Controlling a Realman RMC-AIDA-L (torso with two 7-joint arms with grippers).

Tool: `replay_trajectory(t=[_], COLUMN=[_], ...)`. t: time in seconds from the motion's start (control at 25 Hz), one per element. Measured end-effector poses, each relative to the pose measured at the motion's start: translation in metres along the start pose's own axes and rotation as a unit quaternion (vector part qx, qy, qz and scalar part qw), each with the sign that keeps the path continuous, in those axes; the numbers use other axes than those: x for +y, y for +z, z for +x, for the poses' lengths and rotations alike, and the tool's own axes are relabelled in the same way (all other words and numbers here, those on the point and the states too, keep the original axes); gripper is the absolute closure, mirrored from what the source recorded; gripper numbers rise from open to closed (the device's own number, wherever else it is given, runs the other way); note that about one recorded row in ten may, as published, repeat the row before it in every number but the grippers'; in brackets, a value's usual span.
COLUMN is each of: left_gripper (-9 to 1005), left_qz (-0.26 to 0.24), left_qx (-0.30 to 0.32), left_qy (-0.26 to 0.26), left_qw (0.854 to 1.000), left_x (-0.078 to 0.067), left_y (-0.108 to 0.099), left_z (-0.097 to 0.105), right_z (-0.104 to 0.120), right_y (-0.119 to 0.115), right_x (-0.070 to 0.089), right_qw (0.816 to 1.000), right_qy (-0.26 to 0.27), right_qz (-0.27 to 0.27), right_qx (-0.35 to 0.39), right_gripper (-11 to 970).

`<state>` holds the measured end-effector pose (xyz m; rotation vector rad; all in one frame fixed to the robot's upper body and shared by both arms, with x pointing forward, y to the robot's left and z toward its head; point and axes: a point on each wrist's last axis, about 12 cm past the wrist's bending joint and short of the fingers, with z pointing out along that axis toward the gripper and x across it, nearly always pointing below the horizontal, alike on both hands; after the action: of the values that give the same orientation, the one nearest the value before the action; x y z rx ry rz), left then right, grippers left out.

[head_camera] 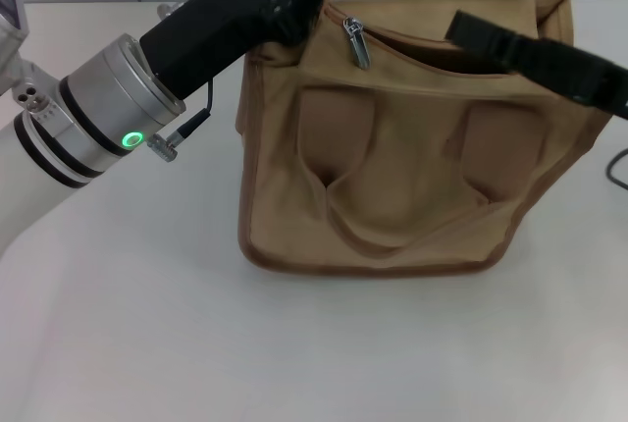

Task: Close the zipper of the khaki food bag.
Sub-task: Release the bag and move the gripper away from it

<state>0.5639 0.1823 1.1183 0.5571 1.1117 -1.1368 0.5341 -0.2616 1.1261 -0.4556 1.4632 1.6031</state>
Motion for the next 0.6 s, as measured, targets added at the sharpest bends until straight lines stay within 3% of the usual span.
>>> replay_trajectory(t=[0.24, 0.44, 0.6], left_gripper=[935, 936, 936], left_qz=[0.007, 0.014, 0.017], left_qx=[-0.001, -0.002, -0.002], left_qy=[0.000, -0.001, -0.004], left_qw=[1.000, 1.000, 1.000], left_x=[-0.001, -0.001, -0.002], left_y=[0.002, 0.007, 0.011], left_z=[-0.001, -0.002, -0.001], right_z=[0.004, 0.002, 0.001], right_y=[0.014, 0.025, 0.031], right_x=[-0.009, -0.010, -0.014], right_qw=[0.999, 0.999, 0.999], right_qy=[0.008, 0.009, 0.009], right_qz=[0.016, 0.007, 0.016], right_qx=[0.038, 0.045, 0.049], right_gripper=[644, 466, 470])
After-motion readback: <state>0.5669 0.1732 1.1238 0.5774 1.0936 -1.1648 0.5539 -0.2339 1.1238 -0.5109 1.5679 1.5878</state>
